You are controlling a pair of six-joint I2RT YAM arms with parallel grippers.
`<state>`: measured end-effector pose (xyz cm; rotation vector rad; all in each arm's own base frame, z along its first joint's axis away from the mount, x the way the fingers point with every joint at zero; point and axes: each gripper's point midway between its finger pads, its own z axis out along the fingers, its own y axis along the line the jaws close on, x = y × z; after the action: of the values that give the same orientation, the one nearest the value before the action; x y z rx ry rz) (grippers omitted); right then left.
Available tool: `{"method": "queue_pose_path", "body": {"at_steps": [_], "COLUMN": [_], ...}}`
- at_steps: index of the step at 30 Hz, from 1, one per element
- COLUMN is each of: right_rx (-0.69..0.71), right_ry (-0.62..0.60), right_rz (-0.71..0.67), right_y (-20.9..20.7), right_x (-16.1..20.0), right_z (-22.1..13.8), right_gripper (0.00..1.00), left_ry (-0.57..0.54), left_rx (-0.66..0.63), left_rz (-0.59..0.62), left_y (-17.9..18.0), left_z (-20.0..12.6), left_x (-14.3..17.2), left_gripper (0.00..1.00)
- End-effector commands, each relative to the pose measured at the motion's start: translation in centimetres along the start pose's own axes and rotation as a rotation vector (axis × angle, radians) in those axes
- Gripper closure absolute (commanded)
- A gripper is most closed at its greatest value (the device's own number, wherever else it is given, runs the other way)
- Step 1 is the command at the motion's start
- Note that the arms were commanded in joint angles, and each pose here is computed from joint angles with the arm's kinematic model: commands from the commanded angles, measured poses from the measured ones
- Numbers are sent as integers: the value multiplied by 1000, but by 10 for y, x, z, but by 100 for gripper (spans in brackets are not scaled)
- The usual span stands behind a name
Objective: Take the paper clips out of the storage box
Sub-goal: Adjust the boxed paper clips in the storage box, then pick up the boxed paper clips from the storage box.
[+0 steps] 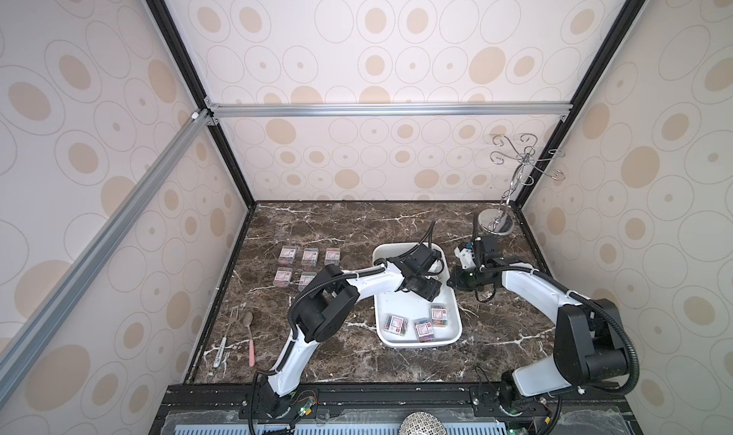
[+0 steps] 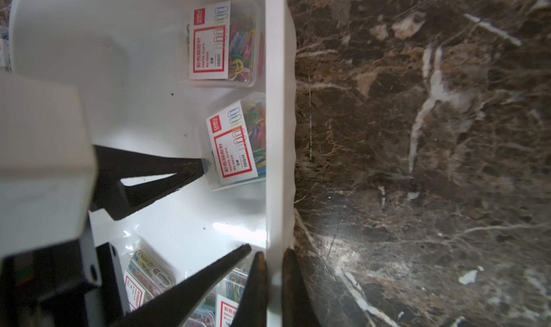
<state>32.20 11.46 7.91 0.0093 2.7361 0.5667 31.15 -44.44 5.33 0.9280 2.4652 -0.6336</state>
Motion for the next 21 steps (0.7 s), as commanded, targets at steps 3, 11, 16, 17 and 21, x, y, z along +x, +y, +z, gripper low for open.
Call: {"method": "queue_pose_path", "body": {"at_steps": [3,11,16,17,21], "right_rx": [-2,-5,-6,-3,-5], "right_ry": [16,17,16,18,18], "right_rz": [-25,-24,-23,-21,-22], "right_y": [-1,0,0,-1,-1], "right_x": [8,8,8,9,9], "right_z": [4,5,5,5,5], "right_gripper": [93,93,93,93,93], "left_ry": [-152,-155,-119,-121,-120], "left_rx": [158,-77,-155,-176,-246], "left_rz": [102,40,3,-6,-28], "left_y": [-58,-17,-2,2,14], "left_z": [-39,-48,-38,-38,-37], "left_x": [-34,-41,-37,-38,-41], "left_gripper": [30,28,28,28,28]}}
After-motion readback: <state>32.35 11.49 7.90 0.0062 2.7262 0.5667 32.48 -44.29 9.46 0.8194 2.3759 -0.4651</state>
